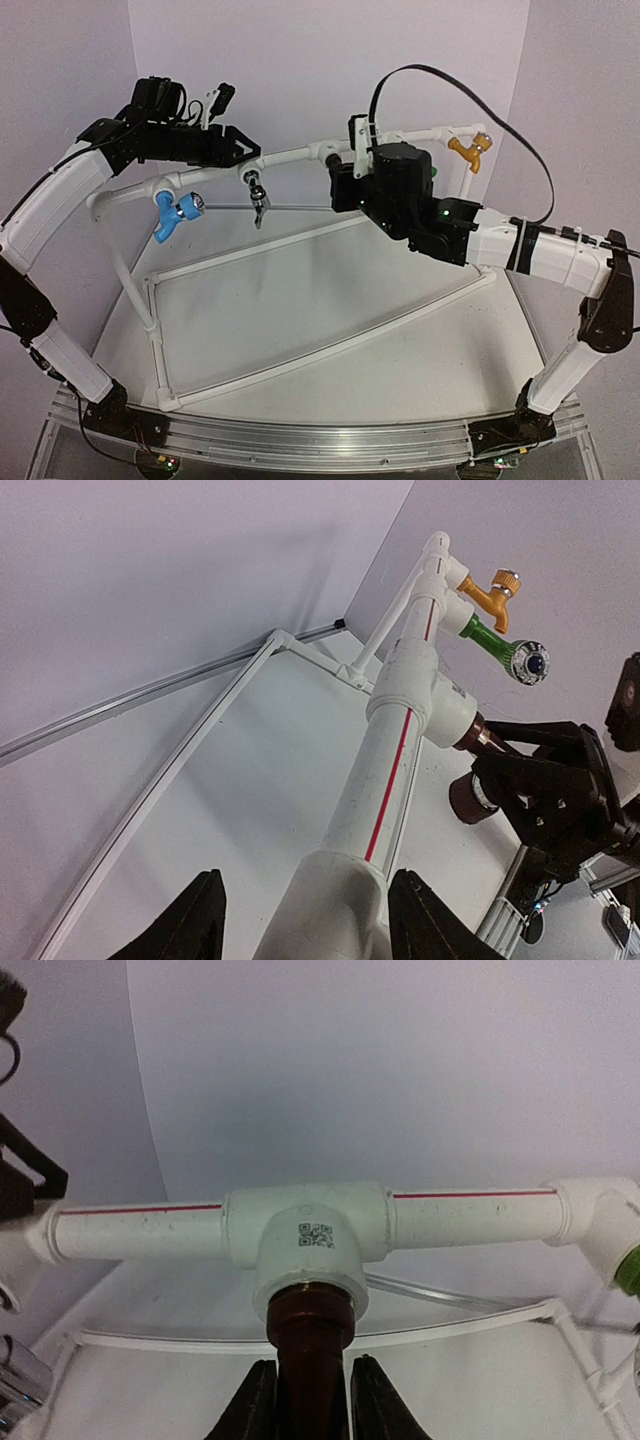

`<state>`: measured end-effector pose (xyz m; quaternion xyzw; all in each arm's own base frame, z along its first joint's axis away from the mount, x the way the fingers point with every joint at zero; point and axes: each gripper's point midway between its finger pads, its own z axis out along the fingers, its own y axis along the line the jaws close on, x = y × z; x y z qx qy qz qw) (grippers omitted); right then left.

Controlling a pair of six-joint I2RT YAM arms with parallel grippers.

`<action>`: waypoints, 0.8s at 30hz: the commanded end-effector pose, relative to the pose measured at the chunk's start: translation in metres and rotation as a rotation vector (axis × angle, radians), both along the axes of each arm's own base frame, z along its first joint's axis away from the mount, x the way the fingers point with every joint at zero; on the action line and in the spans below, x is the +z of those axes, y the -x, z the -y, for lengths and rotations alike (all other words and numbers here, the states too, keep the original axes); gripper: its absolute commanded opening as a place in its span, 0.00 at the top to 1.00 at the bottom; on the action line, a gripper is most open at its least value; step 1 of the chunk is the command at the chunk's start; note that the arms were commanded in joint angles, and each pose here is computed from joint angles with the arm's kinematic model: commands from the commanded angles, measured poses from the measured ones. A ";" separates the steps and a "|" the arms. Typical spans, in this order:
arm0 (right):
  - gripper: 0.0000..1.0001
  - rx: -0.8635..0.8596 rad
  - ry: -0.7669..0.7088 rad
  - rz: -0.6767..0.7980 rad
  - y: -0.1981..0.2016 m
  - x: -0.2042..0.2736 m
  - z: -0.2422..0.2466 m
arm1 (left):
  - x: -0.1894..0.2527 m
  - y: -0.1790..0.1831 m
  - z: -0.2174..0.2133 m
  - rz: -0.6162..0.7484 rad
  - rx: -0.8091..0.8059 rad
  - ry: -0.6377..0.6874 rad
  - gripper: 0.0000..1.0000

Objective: Install the water faucets

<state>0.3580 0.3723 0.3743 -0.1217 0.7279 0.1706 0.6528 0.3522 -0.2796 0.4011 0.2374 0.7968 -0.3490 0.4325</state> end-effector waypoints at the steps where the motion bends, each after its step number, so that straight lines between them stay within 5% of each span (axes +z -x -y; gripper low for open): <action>1: 1.00 0.066 -0.770 -0.103 0.013 0.074 0.025 | -0.084 0.022 -0.007 -0.297 -0.008 -0.149 0.42; 5: 1.00 0.195 -1.017 -0.083 0.027 0.103 0.029 | -0.084 0.023 -0.007 -0.299 -0.009 -0.147 0.42; 10: 0.96 0.299 -0.940 -0.019 0.034 0.125 0.010 | -0.081 0.022 -0.006 -0.295 -0.008 -0.149 0.42; 19: 0.29 0.268 -0.658 0.023 0.047 0.098 0.024 | -0.087 0.022 -0.007 -0.302 -0.005 -0.157 0.42; 24: 0.09 0.294 -0.406 0.075 0.064 0.096 0.033 | -0.088 0.020 -0.005 -0.302 -0.012 -0.158 0.42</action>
